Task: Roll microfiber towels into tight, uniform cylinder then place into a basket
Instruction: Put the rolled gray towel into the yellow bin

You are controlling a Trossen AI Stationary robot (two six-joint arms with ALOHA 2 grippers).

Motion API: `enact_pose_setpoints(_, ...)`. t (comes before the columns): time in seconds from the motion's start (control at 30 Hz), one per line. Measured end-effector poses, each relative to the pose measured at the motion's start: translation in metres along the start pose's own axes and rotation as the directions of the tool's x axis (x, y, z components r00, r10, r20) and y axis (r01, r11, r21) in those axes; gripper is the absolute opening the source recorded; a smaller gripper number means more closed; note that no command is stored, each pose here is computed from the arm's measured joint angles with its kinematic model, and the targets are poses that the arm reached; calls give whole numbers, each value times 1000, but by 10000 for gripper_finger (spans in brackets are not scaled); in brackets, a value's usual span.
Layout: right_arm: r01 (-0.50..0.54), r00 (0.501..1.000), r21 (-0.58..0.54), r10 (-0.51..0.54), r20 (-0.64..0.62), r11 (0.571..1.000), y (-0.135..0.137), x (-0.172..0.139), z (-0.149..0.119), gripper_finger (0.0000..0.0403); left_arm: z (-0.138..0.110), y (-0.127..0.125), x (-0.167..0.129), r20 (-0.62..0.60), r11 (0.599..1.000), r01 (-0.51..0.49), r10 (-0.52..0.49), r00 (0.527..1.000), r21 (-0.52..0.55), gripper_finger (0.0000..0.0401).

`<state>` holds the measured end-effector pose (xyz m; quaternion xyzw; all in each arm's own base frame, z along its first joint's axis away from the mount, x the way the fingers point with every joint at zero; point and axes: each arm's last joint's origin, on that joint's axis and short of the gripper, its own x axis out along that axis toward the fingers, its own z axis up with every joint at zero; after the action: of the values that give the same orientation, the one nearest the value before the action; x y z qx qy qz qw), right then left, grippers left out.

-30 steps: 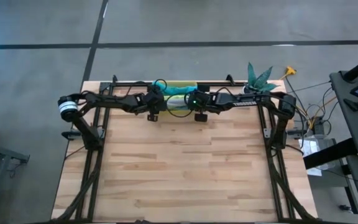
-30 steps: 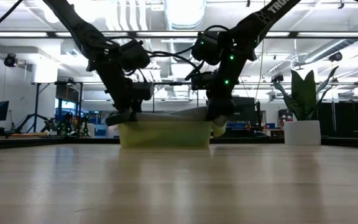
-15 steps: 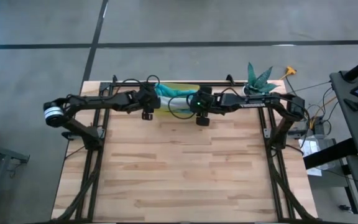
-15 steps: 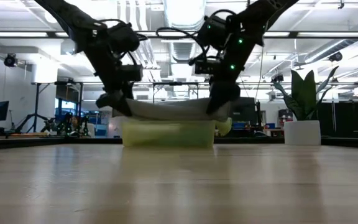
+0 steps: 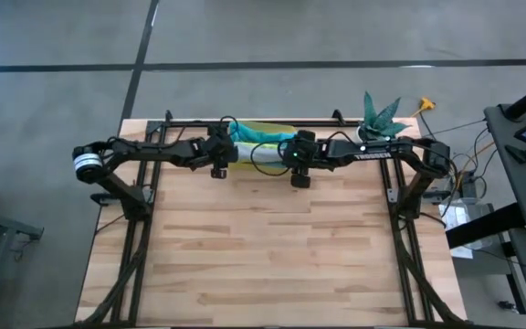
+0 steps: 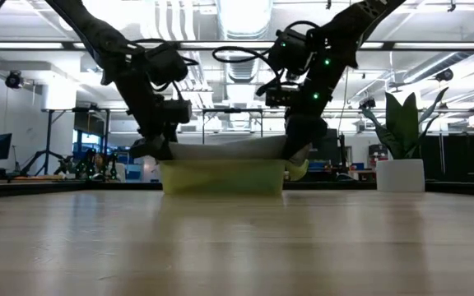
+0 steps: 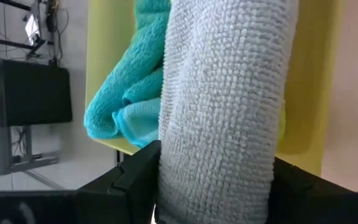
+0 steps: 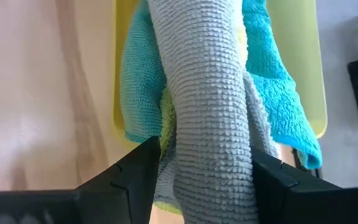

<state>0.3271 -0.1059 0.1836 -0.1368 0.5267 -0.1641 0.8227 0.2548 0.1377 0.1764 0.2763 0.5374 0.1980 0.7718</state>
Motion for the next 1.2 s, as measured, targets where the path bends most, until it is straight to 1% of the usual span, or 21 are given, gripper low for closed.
enact_pose_setpoints(0.13,-33,999,-12,34,17,999,-1,-3,5,184,-1,2,-5,4,1000,-6,6,1000,-4,192)
enact_pose_setpoints(0.2,-39,999,-37,40,18,999,-2,-4,8,183,-2,3,-9,7,1000,-4,4,1000,-4,192)
enact_pose_setpoints(0.3,-39,999,-66,40,15,997,-4,-6,12,183,-5,4,-14,-1,1000,-5,5,1000,3,192)
enact_pose_setpoints(0.4,-22,999,-67,25,36,998,-7,-11,18,183,-7,7,-21,-3,1000,-26,26,1000,-2,192)
enact_pose_setpoints(0.47,-27,999,-71,28,21,997,-9,-13,19,183,-9,7,-24,-1,999,-38,38,999,-6,192)
enact_pose_setpoints(0.57,-38,999,-64,37,-10,997,-9,-16,18,192,-11,7,-27,10,999,-41,41,999,-14,192)
enact_pose_setpoints(0.63,-40,999,-51,40,-20,998,-10,-18,18,205,-11,7,-28,35,1000,-14,15,999,-17,193)
enact_pose_setpoints(0.7,-42,999,-37,40,-29,998,-10,-19,17,221,-12,5,-29,56,1000,20,-19,998,-19,201)
enact_pose_setpoints(0.83,-38,999,-22,38,-23,999,-10,-20,18,259,-14,4,-28,38,999,37,-36,999,-23,236)
enact_pose_setpoints(0.93,-35,999,-8,34,-18,999,-11,-21,19,282,-16,5,-28,15,999,21,-21,1000,-31,265)
enact_pose_setpoints(1.03,-33,999,-1,33,-15,999,-12,-22,19,297,-19,6,-29,-17,999,-5,4,1000,-33,285)
enact_pose_setpoints(1.13,-36,999,7,36,-13,999,-12,-22,19,302,-20,8,-31,-23,999,-15,14,1000,-39,293)
enact_pose_setpoints(1.2,-41,999,3,41,-9,999,-10,-22,20,304,-20,9,-34,-37,998,-44,42,998,-43,294)
